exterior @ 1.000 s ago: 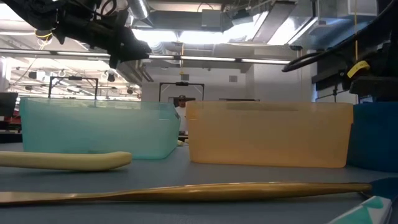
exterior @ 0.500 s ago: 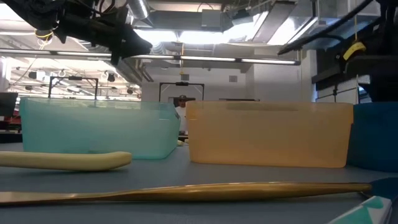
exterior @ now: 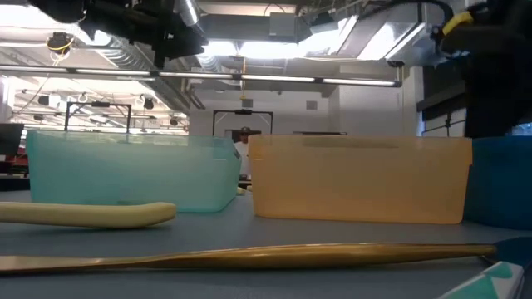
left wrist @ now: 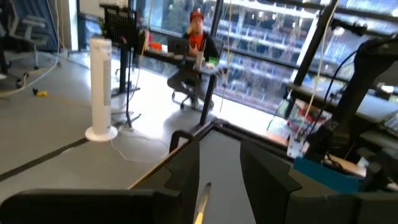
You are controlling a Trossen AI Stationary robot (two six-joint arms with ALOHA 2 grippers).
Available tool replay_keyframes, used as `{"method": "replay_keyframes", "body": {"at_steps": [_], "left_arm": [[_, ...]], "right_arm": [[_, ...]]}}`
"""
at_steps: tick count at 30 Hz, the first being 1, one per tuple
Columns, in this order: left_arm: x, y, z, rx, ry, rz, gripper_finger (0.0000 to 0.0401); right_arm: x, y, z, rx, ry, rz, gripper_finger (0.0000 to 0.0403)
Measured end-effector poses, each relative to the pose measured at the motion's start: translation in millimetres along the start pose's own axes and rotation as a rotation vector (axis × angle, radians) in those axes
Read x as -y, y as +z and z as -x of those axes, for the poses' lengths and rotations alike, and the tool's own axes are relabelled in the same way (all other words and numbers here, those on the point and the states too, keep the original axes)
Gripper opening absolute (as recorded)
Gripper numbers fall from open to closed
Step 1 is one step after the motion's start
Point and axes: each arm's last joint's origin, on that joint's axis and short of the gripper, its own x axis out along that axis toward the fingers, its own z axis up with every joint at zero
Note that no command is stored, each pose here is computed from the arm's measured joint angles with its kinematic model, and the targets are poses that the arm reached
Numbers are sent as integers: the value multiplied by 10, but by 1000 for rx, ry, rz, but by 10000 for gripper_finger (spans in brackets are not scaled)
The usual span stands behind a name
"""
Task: Sort silverware by color (type)
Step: Put the yellow knife into the blue bin
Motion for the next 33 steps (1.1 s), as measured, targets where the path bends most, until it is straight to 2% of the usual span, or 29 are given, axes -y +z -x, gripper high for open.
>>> {"method": "replay_keyframes", "body": {"at_steps": [6, 16, 25, 33], "left_arm": [[-26, 239, -155, -104, 41, 22, 110], [-198, 313, -624, -334, 120, 21, 110], [-523, 36, -880, -508, 216, 74, 110], [-803, -243, -940, -663, 342, 124, 110]], "right_arm": [[-103, 153, 159, 136, 51, 22, 172], [-237, 626, 317, 238, 64, 193, 172], [-241, 1038, 203, 265, 35, 332, 172], [-280, 1370, 102, 285, 118, 429, 172]]}}
